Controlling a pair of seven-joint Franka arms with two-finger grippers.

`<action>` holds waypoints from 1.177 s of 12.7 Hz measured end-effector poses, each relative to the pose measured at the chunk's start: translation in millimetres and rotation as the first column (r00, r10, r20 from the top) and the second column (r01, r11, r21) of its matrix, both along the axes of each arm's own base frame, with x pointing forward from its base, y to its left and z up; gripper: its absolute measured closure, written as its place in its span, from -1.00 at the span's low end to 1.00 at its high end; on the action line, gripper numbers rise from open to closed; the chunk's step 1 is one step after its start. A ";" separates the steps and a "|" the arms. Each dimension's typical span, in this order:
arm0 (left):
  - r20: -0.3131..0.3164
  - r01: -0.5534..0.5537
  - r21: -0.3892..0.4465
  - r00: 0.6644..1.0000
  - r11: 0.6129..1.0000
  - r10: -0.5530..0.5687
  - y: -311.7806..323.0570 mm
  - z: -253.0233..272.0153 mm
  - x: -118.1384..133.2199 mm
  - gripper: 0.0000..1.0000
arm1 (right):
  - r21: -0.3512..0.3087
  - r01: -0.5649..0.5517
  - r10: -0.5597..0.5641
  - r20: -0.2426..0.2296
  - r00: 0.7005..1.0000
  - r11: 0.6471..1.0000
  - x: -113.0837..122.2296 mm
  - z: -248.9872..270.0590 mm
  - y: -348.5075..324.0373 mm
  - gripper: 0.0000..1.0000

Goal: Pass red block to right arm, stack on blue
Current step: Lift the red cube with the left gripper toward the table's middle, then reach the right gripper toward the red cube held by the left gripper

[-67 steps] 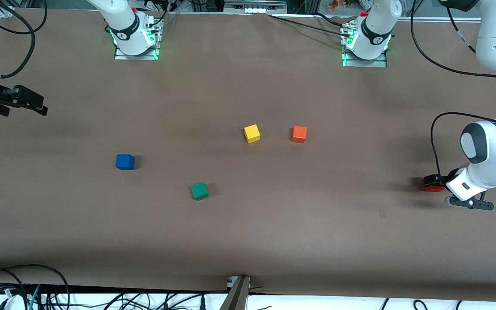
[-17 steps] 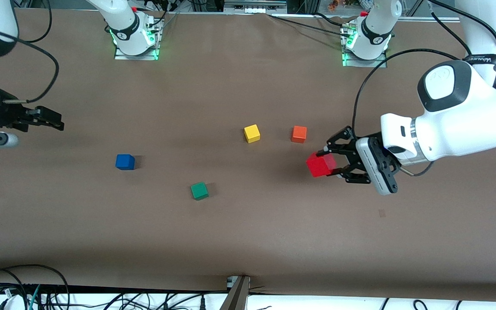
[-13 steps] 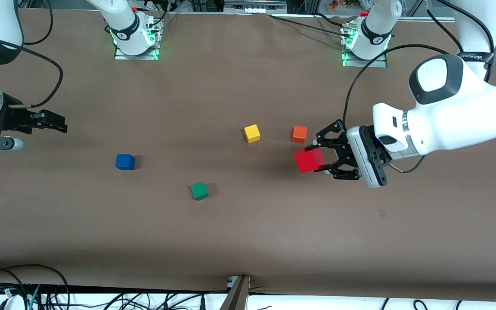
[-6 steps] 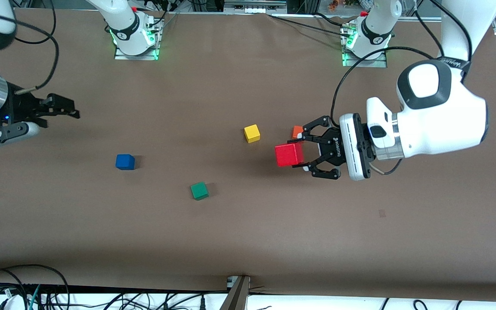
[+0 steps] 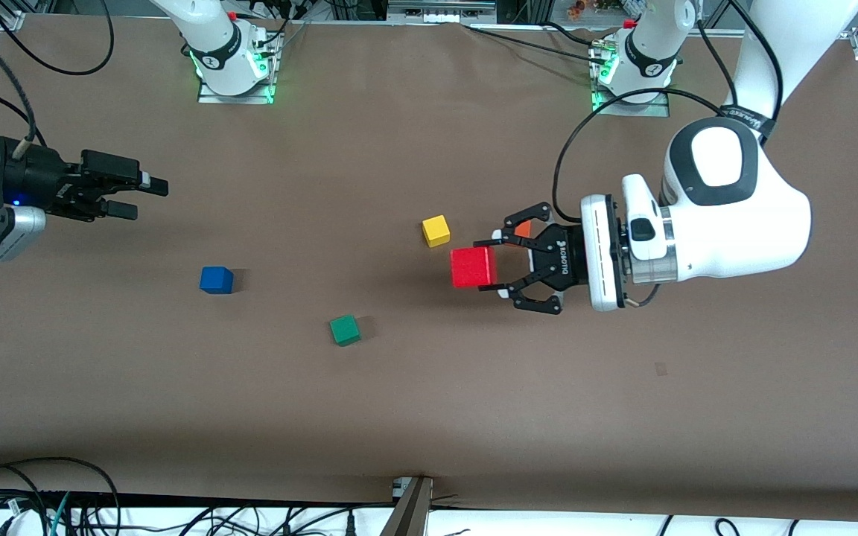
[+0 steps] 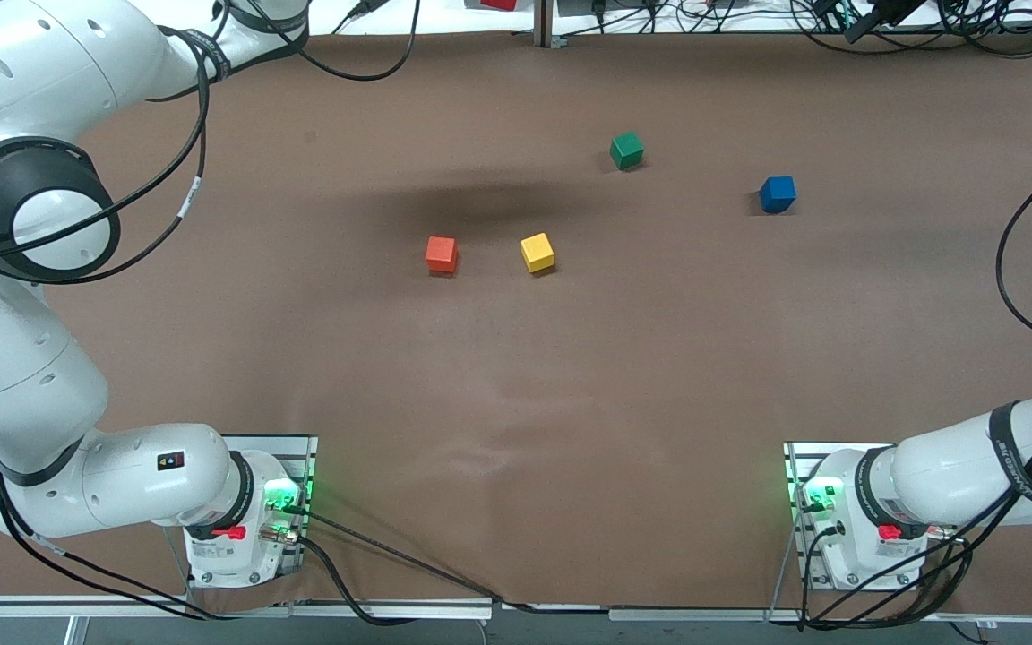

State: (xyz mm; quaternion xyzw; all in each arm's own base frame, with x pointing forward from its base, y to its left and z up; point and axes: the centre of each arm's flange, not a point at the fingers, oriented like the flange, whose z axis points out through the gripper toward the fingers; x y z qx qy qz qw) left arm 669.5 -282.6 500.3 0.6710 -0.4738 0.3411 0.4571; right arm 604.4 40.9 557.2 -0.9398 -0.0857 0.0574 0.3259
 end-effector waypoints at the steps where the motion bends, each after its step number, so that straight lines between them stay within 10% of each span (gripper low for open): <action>1: 0.019 0.007 -0.022 1.000 1.000 -0.007 -4.2 -3.5 -0.1 -0.10 | 0.024 -0.017 0.017 -0.001 1.000 1.000 2.0 -6.7 -3.7 -1.00; 6: 0.067 0.023 -0.114 0.998 0.993 -0.015 -42.5 -19.0 -9.0 -0.10 | 0.394 0.090 -0.065 -0.076 0.995 0.915 23.0 -28.7 -9.6 -1.00; 11: 0.063 0.008 -0.124 0.998 0.992 0.000 -59.7 -20.9 -14.7 -0.10 | 0.688 0.239 -0.091 -0.245 0.965 0.685 58.8 -73.4 28.5 -1.00; 15: 0.057 -0.017 -0.140 0.998 0.990 0.026 -84.9 -19.6 -25.1 -0.10 | 0.777 0.350 -0.099 -0.353 0.930 0.522 74.9 -80.2 97.0 -1.00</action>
